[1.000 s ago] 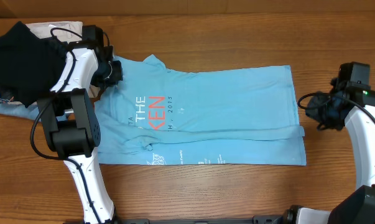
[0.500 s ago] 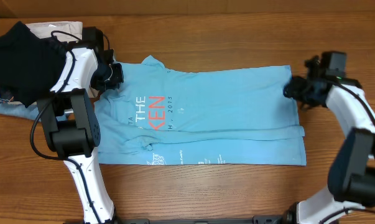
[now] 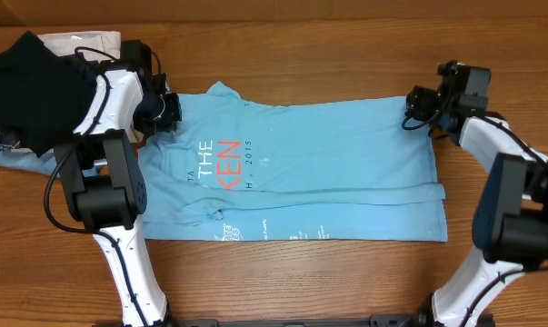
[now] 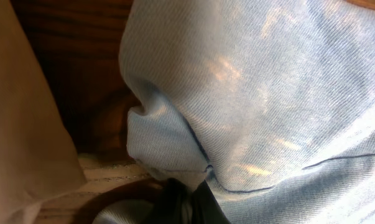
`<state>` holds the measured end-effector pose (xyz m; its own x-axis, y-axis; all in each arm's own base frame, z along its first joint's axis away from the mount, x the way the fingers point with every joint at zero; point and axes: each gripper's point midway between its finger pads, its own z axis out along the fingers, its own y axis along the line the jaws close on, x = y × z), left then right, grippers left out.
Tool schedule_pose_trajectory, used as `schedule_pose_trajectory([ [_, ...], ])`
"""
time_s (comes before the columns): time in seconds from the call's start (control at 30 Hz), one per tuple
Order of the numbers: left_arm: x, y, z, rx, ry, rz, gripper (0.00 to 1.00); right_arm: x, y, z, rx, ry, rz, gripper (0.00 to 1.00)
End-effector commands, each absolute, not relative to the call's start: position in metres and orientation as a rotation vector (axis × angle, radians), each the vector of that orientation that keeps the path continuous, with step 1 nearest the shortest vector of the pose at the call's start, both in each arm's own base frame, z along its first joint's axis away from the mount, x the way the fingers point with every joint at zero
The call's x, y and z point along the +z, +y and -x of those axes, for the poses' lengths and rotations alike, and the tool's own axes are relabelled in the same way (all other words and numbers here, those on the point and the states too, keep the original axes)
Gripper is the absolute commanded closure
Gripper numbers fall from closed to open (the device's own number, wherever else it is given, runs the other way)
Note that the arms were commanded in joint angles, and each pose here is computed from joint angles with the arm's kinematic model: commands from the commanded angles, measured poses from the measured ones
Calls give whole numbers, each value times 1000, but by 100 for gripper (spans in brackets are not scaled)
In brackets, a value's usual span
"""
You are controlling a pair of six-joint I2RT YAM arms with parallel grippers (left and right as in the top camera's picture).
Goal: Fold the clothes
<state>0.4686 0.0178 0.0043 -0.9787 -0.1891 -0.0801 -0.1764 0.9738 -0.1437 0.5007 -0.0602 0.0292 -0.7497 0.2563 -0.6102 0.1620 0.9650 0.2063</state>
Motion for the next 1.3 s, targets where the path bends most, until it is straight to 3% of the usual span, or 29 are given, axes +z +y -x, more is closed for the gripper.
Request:
schedule_pose_trajectory([
  [0.0,-3,12,-468,-245,3041,304,96,23,-66,-513,166,2407,-304,23],
  [0.3,-3,12,-467,-246,3042,331,96,13,-69,-527,158,2354,-287,24],
  [0.4,-3,12,-467,-246,3042,332,96,4,-68,-526,161,2369,-290,30],
  [0.47,-3,12,-467,-246,3042,332,96,-1,-68,-525,162,2378,-290,41],
  [0.5,-3,12,-467,-246,3042,332,96,-2,-68,-525,162,2377,-291,54],
  [0.57,-3,12,-467,-246,3042,331,96,0,-68,-527,161,2369,-289,70],
  [0.77,-3,12,-467,-246,3042,332,96,-1,-68,-526,161,2372,-293,92],
  [1.0,0,12,-469,-245,3039,330,96,21,-81,-526,165,2342,-406,96],
  [1.27,38,20,-485,-243,2996,340,96,98,-99,-525,69,2311,-445,96],
])
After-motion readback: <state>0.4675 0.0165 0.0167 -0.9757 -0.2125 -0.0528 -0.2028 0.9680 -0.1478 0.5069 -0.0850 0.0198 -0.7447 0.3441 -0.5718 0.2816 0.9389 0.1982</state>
